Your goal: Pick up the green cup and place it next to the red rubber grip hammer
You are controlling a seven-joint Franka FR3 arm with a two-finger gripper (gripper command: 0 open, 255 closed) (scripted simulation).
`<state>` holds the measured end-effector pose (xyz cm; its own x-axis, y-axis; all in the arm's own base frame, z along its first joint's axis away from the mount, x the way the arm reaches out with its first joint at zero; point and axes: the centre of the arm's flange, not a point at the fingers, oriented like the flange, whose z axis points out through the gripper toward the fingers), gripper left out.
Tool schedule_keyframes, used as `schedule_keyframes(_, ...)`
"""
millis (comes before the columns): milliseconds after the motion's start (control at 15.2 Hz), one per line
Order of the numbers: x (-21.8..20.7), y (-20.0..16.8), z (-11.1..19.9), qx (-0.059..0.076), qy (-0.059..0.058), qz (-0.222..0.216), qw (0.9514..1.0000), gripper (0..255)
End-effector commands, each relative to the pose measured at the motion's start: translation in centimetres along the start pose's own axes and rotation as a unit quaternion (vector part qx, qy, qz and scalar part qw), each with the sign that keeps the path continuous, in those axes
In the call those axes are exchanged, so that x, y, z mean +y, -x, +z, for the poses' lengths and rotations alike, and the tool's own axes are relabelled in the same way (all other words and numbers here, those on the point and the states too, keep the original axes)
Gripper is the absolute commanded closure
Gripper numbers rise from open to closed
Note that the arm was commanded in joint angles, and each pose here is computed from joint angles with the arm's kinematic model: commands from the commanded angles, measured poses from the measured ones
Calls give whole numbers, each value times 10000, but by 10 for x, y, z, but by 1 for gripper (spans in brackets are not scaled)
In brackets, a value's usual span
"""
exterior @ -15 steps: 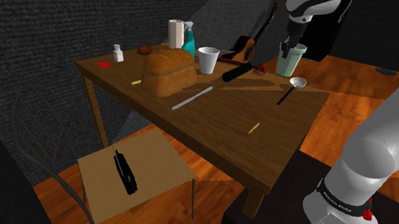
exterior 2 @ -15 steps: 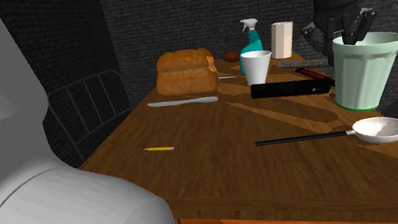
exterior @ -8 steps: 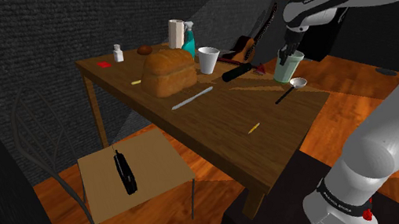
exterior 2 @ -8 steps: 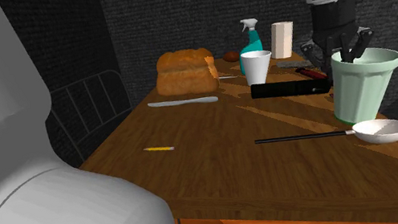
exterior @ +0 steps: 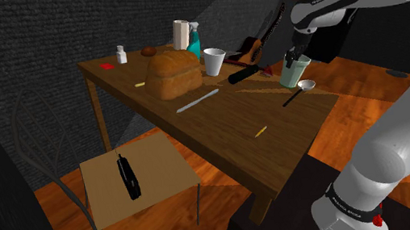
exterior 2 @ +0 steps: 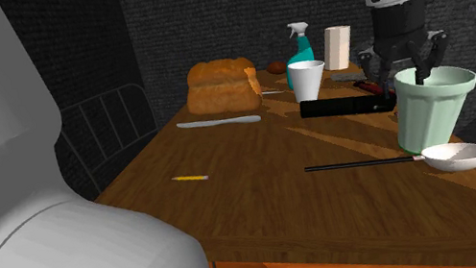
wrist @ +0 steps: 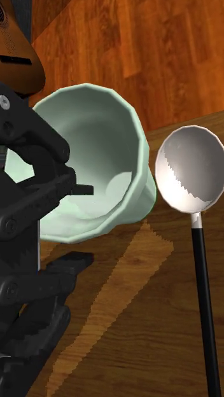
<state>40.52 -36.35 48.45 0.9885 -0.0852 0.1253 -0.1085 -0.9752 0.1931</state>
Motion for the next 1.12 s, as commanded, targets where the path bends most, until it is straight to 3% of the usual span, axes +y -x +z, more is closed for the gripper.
schedule_keyframes(0, 0, 0, 0, 2, 1, 0, 10000, 0)
schedule_keyframes(264, 0, 0, 0, 2, 1, 0, 10000, 0)
schedule_keyframes(528, 0, 0, -50, 2, 1, 0, 10000, 0)
schedule_keyframes(1056, 0, 0, -50, 2, 1, 0, 10000, 0)
